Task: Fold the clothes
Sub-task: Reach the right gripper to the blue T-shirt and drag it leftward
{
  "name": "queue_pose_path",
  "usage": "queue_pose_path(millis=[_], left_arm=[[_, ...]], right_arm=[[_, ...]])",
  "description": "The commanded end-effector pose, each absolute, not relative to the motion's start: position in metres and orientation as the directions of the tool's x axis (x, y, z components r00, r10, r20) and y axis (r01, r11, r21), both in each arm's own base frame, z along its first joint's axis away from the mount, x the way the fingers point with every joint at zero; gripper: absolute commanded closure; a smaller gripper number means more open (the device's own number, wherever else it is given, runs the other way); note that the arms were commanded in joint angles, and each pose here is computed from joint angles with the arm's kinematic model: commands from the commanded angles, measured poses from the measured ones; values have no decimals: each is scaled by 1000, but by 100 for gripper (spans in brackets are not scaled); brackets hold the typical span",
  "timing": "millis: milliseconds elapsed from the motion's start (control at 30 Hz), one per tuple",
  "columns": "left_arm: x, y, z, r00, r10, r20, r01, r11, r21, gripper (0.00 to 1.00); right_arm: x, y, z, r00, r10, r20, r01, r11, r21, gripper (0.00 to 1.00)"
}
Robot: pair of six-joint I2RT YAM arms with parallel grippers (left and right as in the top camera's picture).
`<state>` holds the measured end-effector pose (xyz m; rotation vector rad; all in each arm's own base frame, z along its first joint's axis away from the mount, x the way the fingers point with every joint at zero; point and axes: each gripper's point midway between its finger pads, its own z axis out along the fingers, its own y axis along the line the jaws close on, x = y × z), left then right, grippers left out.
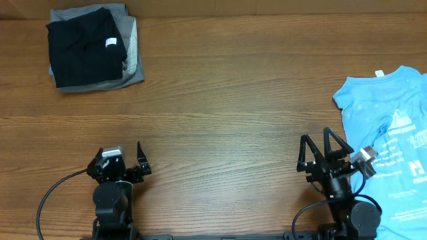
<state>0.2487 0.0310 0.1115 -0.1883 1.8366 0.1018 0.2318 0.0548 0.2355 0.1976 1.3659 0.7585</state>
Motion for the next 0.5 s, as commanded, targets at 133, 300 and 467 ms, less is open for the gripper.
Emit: queue_pose_path(millis=[133,300,467], left_arm=[[248,34,110,-267,-54,-962,-192,981,-2,0],[248,34,110,-267,-54,-962,-192,981,-2,0],[248,34,110,-267,-54,-962,-192,981,-2,0]], right_arm=[[224,44,289,126,433,-893,-316,870,378,0],[251,10,303,52,337,-940,-55,941,334,0],[314,-5,302,-162,234,-959,116,969,217,0]])
